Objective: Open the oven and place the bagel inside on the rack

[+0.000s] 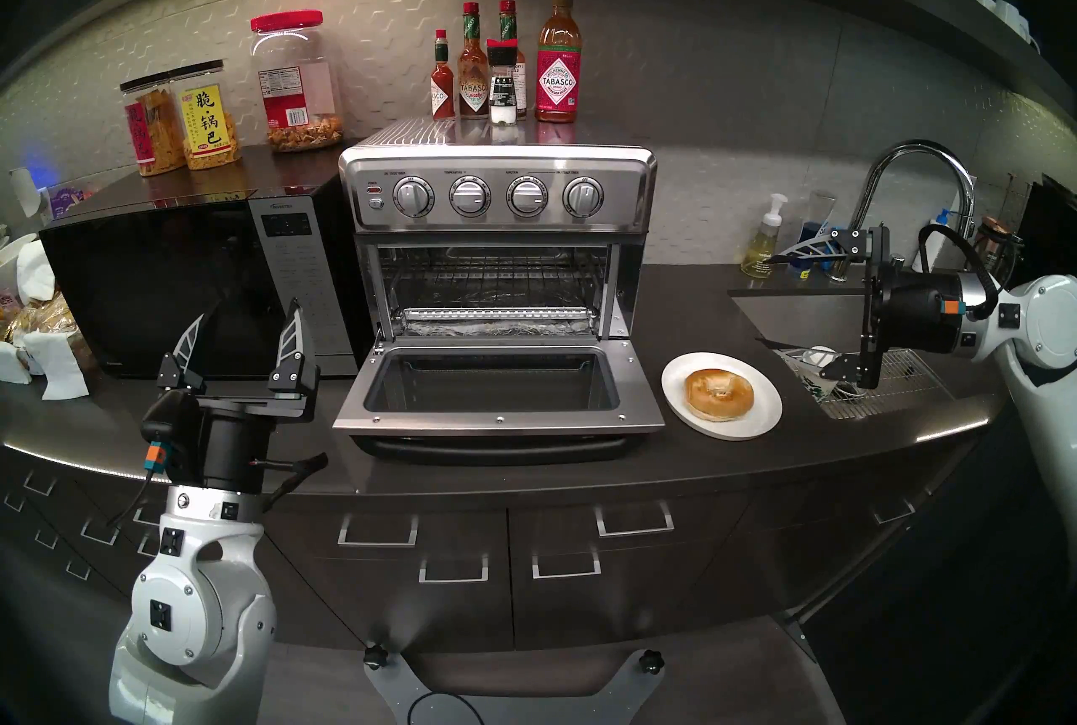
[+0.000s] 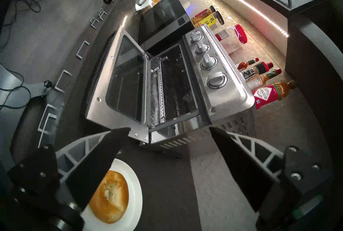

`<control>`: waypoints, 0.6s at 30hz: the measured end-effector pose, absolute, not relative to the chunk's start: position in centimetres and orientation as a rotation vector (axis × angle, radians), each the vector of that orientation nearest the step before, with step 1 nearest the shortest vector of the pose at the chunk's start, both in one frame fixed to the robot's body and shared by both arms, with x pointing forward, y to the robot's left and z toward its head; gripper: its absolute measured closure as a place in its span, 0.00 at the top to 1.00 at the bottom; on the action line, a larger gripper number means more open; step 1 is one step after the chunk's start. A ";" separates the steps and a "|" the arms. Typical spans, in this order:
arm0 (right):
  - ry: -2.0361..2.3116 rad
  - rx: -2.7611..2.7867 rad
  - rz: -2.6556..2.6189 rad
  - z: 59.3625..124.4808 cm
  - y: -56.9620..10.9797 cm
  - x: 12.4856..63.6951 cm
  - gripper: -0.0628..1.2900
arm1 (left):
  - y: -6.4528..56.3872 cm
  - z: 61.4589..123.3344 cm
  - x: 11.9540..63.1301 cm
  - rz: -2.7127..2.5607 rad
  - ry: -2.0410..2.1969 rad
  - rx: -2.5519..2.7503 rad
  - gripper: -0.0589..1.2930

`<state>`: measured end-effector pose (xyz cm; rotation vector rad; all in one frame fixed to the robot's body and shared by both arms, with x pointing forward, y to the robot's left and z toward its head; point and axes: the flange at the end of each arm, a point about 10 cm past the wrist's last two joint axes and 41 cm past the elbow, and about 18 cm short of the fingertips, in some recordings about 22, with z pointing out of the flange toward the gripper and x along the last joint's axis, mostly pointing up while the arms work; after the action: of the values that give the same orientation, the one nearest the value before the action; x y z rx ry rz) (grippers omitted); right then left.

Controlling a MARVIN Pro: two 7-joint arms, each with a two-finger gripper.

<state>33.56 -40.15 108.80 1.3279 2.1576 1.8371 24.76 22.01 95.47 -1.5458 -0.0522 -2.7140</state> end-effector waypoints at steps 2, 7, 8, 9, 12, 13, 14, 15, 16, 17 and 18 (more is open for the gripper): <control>2.180 1.343 1.841 108.8 -40.2 33.7 0.96 | 22.0 95.5 24.8 -2.714 -0.052 -1.546 0.95; 2.246 1.349 1.770 107.5 -40.0 34.4 0.96 | 22.0 95.5 24.8 -2.714 -0.052 -1.545 0.95; 2.250 1.348 1.765 107.4 -39.9 34.4 0.96 | 22.0 95.5 24.8 -2.714 -0.052 -1.545 0.95; 2.262 1.345 1.745 107.0 -39.9 34.5 0.96 | 22.0 95.5 24.8 -2.714 -0.052 -1.545 0.95; 2.291 1.336 1.671 105.3 -39.7 35.0 0.96 | 22.0 95.5 24.8 -2.714 -0.052 -1.545 0.95; 2.296 1.336 1.659 105.0 -39.7 35.1 0.96 | 22.0 95.5 24.8 -2.714 -0.052 -1.545 0.95; 2.300 1.337 1.646 104.6 -39.6 35.2 0.96 | 22.0 95.5 24.8 -2.714 -0.052 -1.545 0.95; 2.305 1.339 1.634 104.2 -39.6 35.3 0.96 | 22.0 95.5 24.7 -2.714 -0.052 -1.545 0.95; 2.312 1.343 1.618 103.8 -39.6 35.5 0.96 | 22.0 95.5 24.7 -2.714 -0.052 -1.545 0.95; 2.317 1.347 1.606 103.5 -39.6 35.6 0.96 | 22.0 95.5 24.7 -2.714 -0.052 -1.545 0.95; 2.321 1.350 1.595 103.4 -39.6 35.7 0.96 | 22.0 95.5 24.7 -2.714 -0.052 -1.545 0.95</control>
<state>35.66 -39.61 103.40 1.3495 2.3208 1.5948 24.75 22.01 95.50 -1.5451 -0.0522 -2.7145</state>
